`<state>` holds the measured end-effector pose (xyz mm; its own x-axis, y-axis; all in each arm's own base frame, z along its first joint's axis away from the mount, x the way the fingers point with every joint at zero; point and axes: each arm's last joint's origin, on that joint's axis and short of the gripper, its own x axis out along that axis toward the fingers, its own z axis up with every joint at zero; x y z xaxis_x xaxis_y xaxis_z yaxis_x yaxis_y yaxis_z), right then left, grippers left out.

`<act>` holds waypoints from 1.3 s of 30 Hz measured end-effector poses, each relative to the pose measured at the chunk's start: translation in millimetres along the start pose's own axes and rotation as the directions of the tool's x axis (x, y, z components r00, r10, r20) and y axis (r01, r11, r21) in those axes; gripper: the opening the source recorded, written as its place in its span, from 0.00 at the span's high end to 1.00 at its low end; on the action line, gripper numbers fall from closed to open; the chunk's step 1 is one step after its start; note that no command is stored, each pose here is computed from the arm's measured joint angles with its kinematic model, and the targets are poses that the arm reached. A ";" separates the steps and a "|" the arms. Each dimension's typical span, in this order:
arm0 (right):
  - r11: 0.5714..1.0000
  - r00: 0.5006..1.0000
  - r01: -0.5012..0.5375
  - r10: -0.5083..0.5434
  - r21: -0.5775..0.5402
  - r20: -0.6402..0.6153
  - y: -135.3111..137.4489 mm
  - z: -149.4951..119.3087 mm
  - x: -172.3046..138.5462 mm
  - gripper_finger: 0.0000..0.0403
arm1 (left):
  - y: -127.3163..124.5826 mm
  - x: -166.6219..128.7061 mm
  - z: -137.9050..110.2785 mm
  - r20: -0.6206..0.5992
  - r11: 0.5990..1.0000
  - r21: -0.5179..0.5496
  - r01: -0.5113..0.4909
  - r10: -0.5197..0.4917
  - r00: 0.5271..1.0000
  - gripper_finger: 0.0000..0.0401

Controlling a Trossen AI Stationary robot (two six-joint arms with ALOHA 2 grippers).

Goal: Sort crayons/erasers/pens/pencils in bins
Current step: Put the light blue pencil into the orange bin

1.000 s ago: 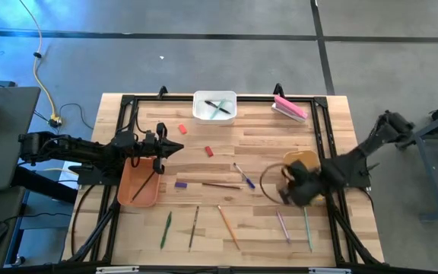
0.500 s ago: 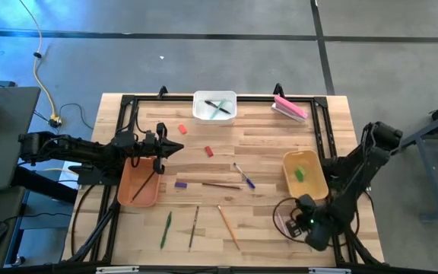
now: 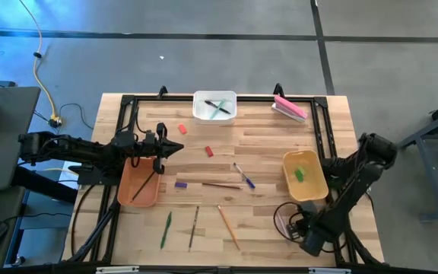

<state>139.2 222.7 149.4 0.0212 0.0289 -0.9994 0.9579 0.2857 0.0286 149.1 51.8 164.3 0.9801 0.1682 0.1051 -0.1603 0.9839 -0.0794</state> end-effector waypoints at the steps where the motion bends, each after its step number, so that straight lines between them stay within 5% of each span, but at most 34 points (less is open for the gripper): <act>1: 1.000 1.000 0.015 -0.015 0.002 0.001 0.1 -0.6 2.9 0.70 | 0.0 0.0 0.0 0.000 1.000 0.000 0.000 0.000 1.000 1.00; 8: 0.998 0.998 0.066 -0.065 0.020 -0.025 3.2 -5.2 15.7 0.75 | 0.0 -0.1 -0.1 0.000 1.000 -0.019 0.000 0.000 1.000 1.00; 18: 1.000 1.000 0.021 -0.021 -0.009 0.005 5.3 -5.3 17.5 0.96 | 0.0 -0.1 0.0 0.000 0.999 -0.049 0.000 0.000 1.000 1.00; 23: 0.998 0.999 -0.007 0.010 -0.064 0.039 8.2 -12.6 9.6 0.98 | 0.0 -0.1 -0.1 0.000 0.994 -0.105 0.000 0.000 1.000 1.00; 32: 0.931 0.926 -0.261 0.316 -0.256 0.208 43.6 -20.4 -32.3 0.99 | 0.1 2.6 3.4 0.010 0.988 -0.156 0.004 -0.003 1.000 1.00; 39: 0.862 0.861 -0.225 0.394 -0.454 0.322 81.3 26.1 -29.4 0.99 | 0.1 3.0 4.1 0.014 0.984 -0.178 0.006 -0.003 1.000 1.00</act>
<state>223.9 220.0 180.5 0.4879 -0.1710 -0.8560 0.6909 0.6750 0.2589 151.5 52.6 168.7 0.9789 0.1659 0.1195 -0.1314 0.9582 -0.2543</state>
